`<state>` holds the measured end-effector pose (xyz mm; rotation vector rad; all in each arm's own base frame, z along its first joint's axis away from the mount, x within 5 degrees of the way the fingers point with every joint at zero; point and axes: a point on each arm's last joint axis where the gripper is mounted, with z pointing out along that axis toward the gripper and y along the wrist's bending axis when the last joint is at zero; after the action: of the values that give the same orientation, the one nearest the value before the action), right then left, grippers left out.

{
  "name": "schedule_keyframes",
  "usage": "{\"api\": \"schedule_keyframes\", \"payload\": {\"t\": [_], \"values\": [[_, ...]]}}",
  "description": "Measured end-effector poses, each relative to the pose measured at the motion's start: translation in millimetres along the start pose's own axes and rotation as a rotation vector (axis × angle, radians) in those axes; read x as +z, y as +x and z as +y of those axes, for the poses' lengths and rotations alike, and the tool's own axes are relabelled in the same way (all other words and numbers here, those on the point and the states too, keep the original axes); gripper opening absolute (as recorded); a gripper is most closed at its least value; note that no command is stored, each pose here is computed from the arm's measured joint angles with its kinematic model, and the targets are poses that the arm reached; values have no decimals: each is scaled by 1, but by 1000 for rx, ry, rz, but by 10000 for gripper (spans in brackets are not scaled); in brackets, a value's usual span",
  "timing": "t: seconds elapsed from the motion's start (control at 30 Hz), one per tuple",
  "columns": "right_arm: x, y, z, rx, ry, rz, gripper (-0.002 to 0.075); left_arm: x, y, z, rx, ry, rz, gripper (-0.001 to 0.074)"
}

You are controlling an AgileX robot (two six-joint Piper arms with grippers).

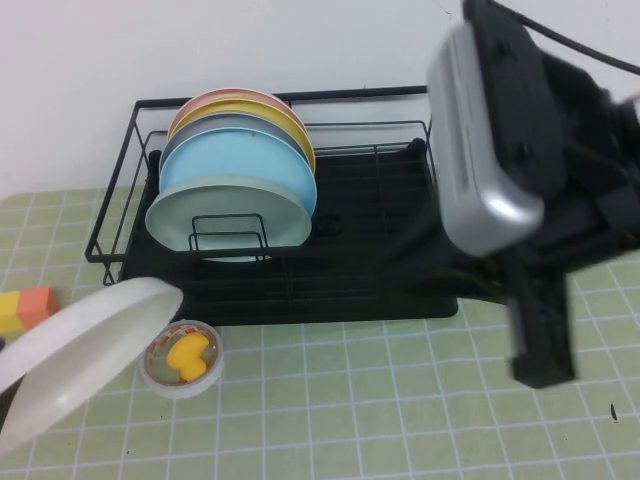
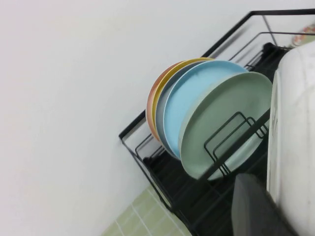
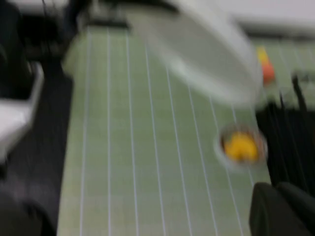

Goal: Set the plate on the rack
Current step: Place the plate on the rack

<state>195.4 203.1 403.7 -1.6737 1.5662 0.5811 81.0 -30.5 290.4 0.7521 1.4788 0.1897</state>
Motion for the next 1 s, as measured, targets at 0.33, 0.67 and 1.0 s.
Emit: {"api": "schedule_keyframes", "payload": {"t": [0.33, 0.67, 1.0], "values": [[-14, 32, 6, 112, 6, 384, 3, 61, -31, 37, 240, 127, 51, 109], [-28, 33, 13, 131, 22, 426, 1, 165, -29, 63, 313, 249, 31, 109], [-41, 38, 12, 185, 135, 494, 1, 236, 1, 68, 437, 283, 46, 109]]}}
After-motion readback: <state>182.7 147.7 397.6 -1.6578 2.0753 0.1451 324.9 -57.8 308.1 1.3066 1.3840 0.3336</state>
